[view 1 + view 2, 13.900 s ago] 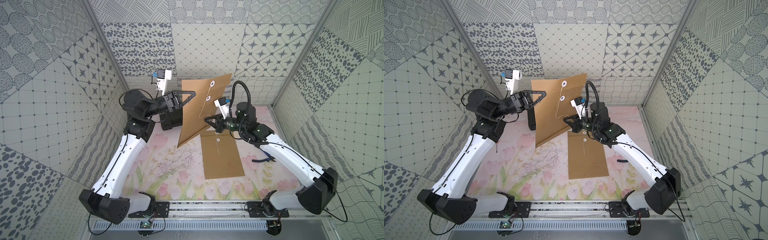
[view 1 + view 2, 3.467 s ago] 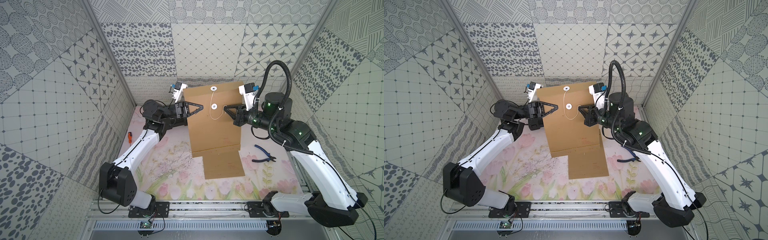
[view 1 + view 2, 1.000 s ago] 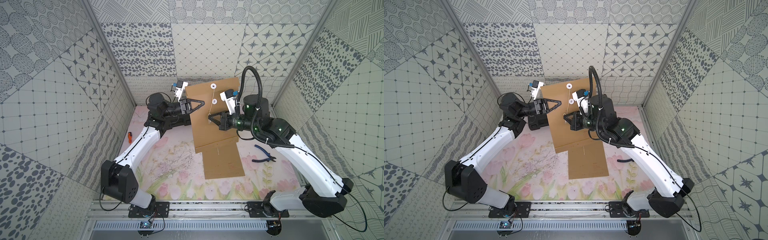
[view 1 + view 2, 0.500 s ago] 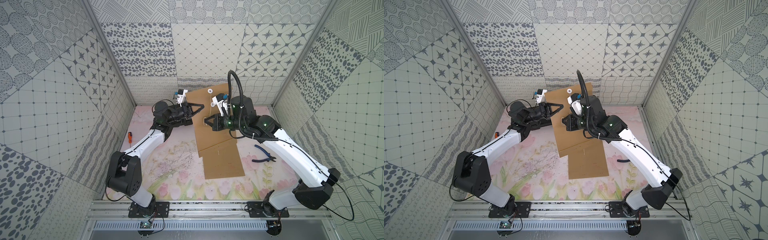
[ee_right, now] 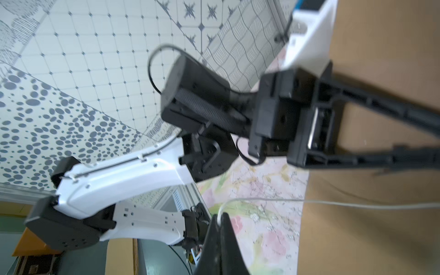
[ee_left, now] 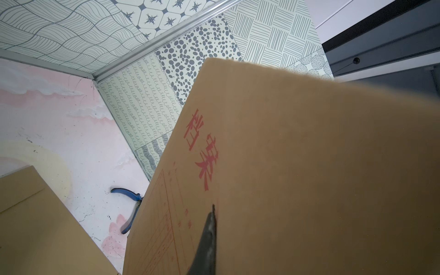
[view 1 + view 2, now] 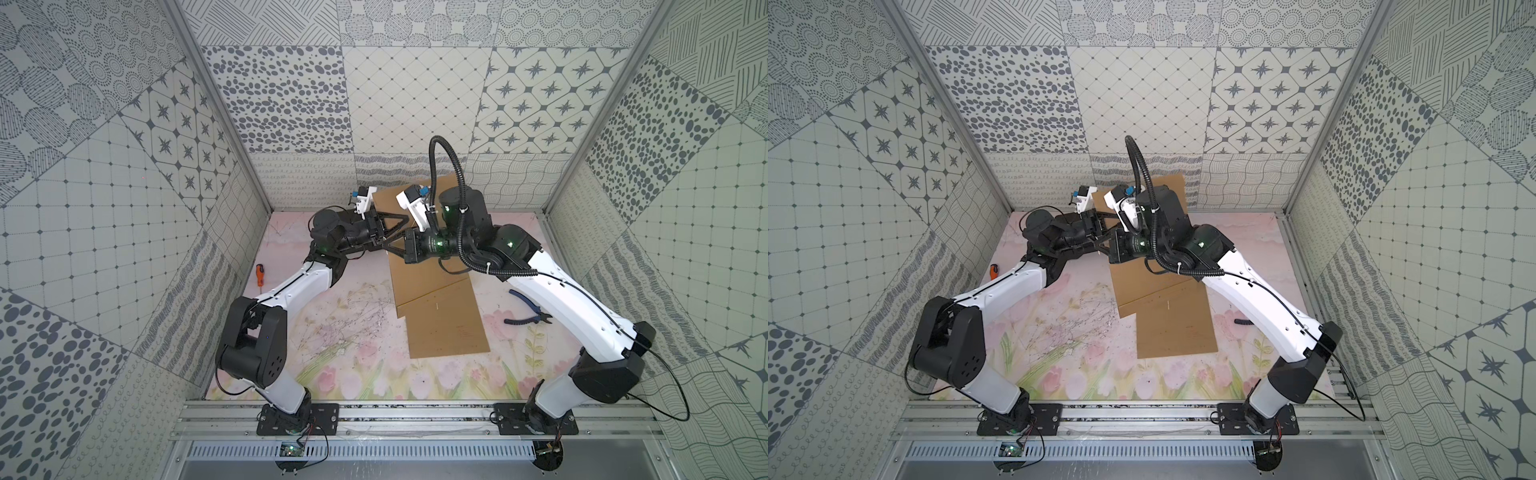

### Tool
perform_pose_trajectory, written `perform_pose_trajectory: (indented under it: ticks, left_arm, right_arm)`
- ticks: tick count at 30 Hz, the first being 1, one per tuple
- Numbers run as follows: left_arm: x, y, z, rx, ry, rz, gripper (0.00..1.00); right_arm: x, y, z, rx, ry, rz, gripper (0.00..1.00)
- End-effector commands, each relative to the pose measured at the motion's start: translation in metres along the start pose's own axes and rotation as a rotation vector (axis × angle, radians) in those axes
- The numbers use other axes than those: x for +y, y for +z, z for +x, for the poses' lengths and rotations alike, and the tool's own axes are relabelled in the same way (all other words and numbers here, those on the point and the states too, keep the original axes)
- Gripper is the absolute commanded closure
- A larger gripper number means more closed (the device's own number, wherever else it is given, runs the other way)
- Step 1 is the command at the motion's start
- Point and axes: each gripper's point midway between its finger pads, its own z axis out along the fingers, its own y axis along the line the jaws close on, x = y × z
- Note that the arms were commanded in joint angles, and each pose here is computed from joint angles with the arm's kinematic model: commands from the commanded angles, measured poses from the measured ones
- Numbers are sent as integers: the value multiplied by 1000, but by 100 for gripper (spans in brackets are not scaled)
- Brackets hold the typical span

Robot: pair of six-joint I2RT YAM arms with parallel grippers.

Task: Close the mouth of the file bag
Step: Close the file bag.

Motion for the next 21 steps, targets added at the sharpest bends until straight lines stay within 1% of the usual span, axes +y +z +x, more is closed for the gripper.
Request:
perform_pose_trajectory:
  ticks: [1,5,7,12,16,21]
  left_arm:
    - [-20,1,1,-13,85,72,100]
    - [-30,-1,2,-20,93,105,100]
    - [-34,-2,2,-24,92,121,100]
    - [-39,-3,1,-32,85,145,100]
    - [-49,-6,-3,-42,79,182,100]
    - [-52,-9,0,-23,88,173,100]
  right_arm:
    - [13,-3,-21,-9,-74,-10,100]
    - [12,10,-27,26,-83,-6,100]
    - [8,14,-24,44,-83,4,100]
    - [-5,15,-14,46,-52,28,100]
    - [-30,3,-7,40,-3,72,100]
    - [-52,-17,-1,34,31,113,100]
